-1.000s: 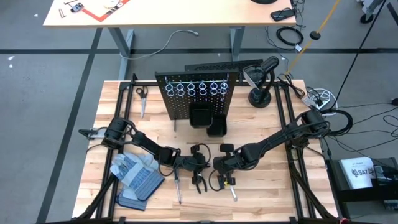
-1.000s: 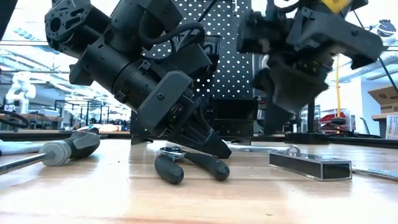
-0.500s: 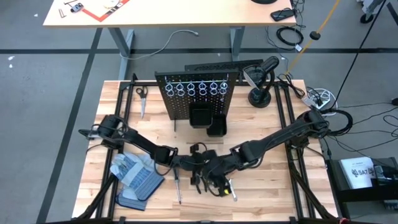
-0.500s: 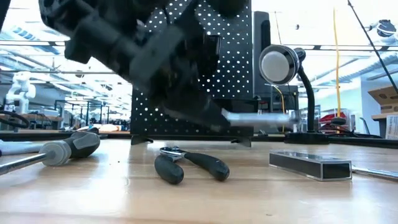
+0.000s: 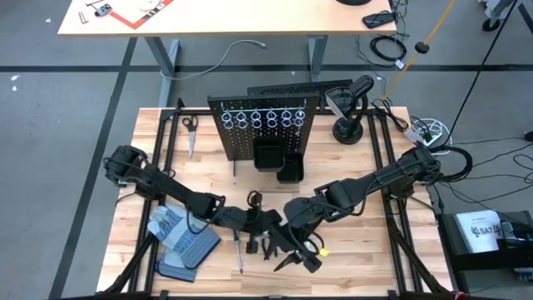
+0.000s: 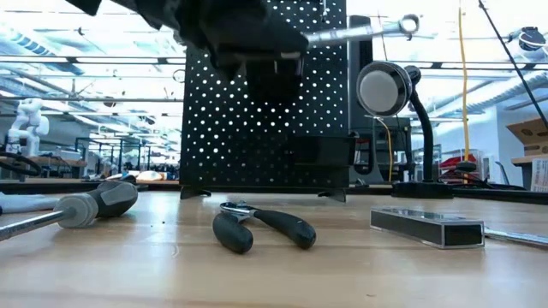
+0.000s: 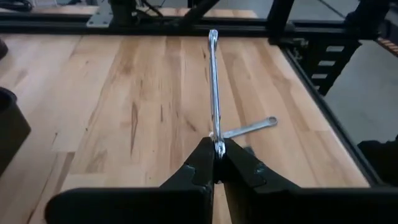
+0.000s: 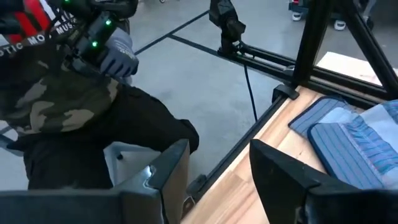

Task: Hang tools onto peg board
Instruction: Hang the right silver wrench on the black pegboard

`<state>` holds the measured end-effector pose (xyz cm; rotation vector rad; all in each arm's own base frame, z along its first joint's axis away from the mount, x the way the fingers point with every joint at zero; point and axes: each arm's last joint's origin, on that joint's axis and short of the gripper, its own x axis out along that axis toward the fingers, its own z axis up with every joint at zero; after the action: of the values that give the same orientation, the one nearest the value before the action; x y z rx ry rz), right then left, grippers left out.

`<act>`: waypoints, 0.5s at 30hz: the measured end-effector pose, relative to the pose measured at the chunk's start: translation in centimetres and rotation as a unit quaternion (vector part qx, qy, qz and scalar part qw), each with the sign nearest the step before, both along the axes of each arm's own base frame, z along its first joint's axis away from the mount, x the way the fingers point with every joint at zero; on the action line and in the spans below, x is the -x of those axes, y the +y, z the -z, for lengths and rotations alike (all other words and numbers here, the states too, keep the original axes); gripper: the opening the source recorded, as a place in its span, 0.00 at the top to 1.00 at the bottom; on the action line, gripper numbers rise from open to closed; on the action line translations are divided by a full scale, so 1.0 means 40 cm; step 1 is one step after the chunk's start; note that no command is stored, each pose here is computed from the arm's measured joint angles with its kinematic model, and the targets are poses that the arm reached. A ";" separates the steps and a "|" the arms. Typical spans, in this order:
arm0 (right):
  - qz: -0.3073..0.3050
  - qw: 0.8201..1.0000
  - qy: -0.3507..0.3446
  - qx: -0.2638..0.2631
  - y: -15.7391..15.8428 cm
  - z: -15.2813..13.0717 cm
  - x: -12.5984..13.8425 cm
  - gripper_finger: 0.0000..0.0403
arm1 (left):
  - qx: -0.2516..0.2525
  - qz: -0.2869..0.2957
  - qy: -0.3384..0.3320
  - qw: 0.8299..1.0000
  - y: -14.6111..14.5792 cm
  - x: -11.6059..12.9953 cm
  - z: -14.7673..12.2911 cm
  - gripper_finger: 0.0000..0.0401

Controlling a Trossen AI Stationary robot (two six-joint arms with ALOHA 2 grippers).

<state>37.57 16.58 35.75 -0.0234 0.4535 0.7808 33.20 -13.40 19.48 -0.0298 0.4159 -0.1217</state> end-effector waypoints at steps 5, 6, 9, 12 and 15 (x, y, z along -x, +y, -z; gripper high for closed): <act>0.010 1.000 0.014 -0.012 0.000 0.001 0.000 0.60 | -0.004 0.008 -0.011 1.000 -0.007 0.010 -0.021 0.95; 0.012 1.000 0.016 -0.013 0.000 0.001 0.000 0.60 | -0.005 0.009 -0.011 1.000 -0.008 0.011 -0.022 0.95; 0.025 0.999 0.020 -0.014 0.000 0.001 -0.001 0.60 | -0.003 0.010 -0.013 1.000 -0.010 0.013 -0.024 0.95; 0.105 0.994 0.033 -0.015 -0.007 0.003 -0.006 0.60 | -0.002 0.013 -0.015 1.000 -0.011 0.015 -0.029 0.95; 0.177 0.983 0.048 -0.030 -0.015 0.003 -0.011 0.60 | 0.000 0.013 -0.019 1.000 -0.011 0.015 -0.032 0.95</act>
<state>38.02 15.97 35.62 0.1486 0.5085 0.4467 32.61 -13.85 20.75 -0.0224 0.3794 -0.1475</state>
